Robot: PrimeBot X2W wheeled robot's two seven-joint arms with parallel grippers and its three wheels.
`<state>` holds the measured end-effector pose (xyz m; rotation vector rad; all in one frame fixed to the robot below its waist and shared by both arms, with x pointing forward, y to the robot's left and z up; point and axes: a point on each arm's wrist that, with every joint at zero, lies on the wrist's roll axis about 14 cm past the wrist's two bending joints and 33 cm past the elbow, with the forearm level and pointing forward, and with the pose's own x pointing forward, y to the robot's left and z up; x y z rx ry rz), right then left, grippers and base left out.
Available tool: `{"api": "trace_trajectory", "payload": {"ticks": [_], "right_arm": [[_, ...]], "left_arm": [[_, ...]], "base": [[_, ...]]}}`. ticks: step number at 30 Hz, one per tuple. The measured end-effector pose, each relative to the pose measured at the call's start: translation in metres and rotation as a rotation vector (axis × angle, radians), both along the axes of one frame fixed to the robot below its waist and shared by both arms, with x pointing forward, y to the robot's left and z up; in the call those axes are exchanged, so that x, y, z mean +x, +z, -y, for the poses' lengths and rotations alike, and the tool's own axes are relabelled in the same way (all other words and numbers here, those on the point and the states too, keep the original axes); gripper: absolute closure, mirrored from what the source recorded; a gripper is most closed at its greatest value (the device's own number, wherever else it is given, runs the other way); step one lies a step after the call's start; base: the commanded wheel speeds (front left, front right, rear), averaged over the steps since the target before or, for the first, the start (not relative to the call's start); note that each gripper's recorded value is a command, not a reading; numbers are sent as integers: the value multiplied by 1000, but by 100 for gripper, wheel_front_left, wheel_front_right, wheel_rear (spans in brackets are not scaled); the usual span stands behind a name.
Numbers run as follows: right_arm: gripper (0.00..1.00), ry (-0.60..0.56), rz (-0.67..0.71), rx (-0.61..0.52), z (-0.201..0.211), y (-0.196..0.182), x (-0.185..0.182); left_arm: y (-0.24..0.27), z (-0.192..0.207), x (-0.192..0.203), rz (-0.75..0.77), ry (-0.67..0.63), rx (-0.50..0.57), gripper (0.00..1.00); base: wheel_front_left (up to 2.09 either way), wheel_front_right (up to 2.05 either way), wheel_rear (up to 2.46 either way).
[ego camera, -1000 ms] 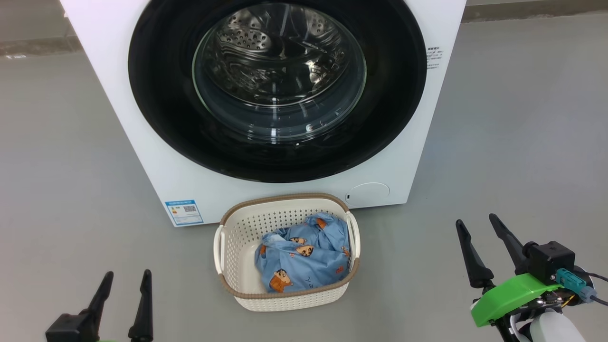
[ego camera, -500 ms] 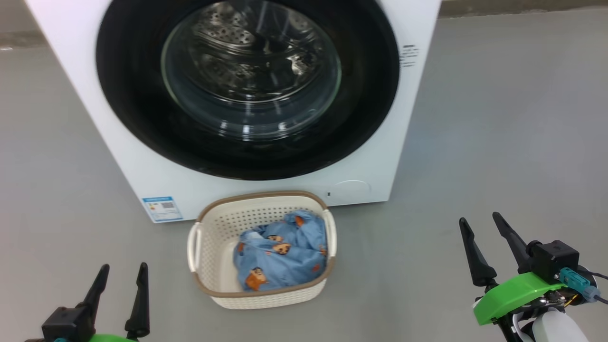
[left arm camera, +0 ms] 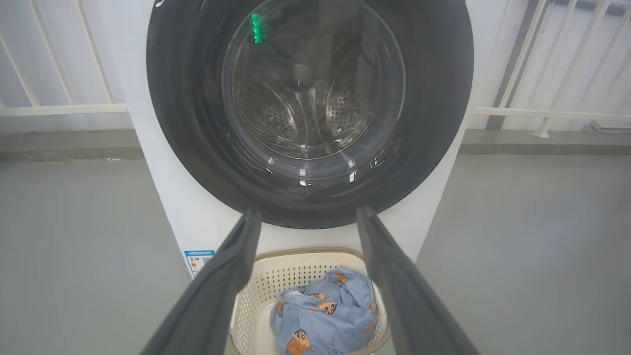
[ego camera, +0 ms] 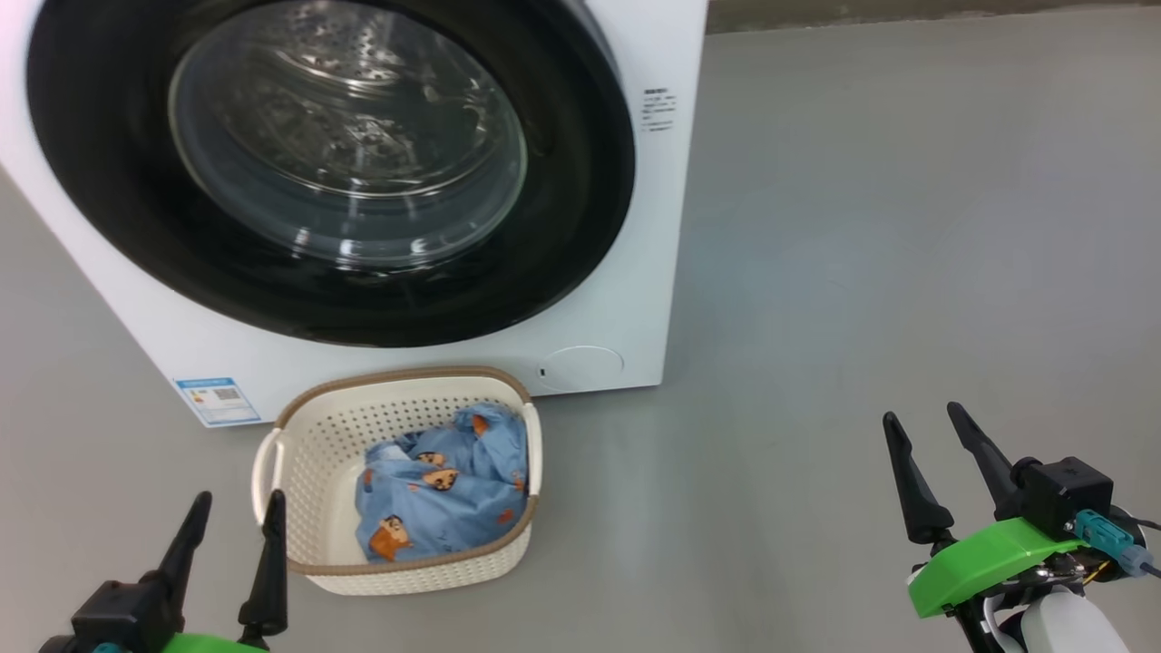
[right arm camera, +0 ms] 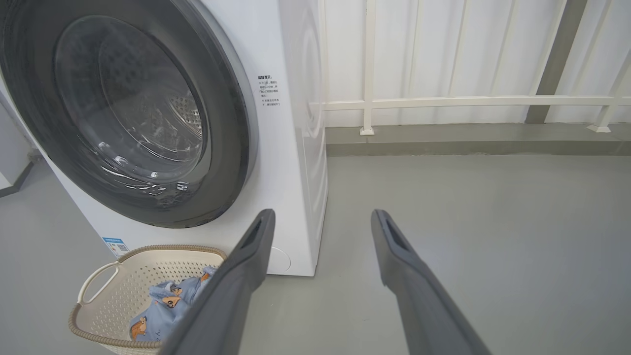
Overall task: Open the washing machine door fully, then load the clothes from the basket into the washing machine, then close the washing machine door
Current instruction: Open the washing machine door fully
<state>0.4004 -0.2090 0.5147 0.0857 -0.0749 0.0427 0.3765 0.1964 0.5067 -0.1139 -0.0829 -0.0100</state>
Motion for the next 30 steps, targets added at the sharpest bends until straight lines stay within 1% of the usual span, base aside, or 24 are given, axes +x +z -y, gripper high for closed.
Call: {"api": "trace_trajectory", "payload": {"ticks": [6, 24, 30], "right_arm": [[0, 4, 3, 1, -1, 1, 2], [0, 7, 16, 3, -3, 5, 2], [0, 10, 10, 25, -6, 3, 6]], "left_arm": [[2, 1, 1, 7, -4, 9, 0], [11, 1, -1, 34, -11, 18, 0], [14, 0, 0, 43, -5, 29, 0]], "base": [[38, 38, -76], [0, 0, -1], [0, 0, 0]]}}
